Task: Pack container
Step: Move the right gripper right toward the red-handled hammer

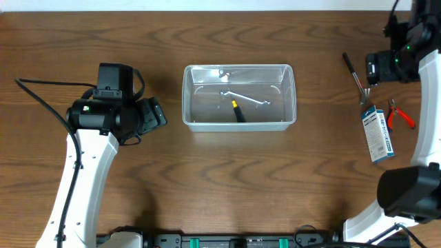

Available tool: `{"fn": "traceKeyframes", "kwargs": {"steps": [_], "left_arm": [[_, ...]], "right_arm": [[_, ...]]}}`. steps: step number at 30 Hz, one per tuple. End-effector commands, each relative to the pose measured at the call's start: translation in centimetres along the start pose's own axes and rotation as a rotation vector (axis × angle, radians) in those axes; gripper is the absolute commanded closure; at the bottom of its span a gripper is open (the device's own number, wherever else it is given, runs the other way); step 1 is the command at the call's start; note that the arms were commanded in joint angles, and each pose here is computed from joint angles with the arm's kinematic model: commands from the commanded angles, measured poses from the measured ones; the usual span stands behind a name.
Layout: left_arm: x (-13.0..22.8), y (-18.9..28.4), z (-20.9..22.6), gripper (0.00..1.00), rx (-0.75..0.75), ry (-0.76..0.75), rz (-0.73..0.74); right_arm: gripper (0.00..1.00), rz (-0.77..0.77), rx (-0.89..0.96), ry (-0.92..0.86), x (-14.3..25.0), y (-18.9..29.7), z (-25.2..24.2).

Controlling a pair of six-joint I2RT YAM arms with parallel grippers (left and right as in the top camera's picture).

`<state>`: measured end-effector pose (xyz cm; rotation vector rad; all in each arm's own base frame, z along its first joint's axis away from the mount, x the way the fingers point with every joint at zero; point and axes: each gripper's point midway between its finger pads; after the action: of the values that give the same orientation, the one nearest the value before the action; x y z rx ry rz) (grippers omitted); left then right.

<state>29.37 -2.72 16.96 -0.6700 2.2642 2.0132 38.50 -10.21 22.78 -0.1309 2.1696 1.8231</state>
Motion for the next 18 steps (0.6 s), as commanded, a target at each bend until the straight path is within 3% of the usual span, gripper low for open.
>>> {"fn": "traceKeyframes", "kwargs": {"steps": [1, 8, 18], "left_arm": [[0.1, -0.3, 0.2, 0.13, -0.014, -0.019, 0.005], [0.1, -0.3, 0.2, 0.13, -0.014, -0.019, 0.005], [0.2, -0.3, 0.2, 0.13, -0.016, -0.018, 0.009]], "right_arm": [[0.08, 0.055, 0.008, 0.022, 0.1, -2.3, -0.3], [0.04, 0.116, 0.0, 0.074, -1.3, -8.4, 0.3], [0.09, 0.205, -0.026, 0.061, -1.2, -15.6, 1.5]]}}
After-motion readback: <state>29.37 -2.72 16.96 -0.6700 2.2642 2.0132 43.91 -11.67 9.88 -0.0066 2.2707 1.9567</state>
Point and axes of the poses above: each gripper's point midway between its finger pads, its own y axis back along the fingers, its own z axis along the line the jaws close on, x = y × z, and after that the axes turned 7 degrees about -y, right-handed
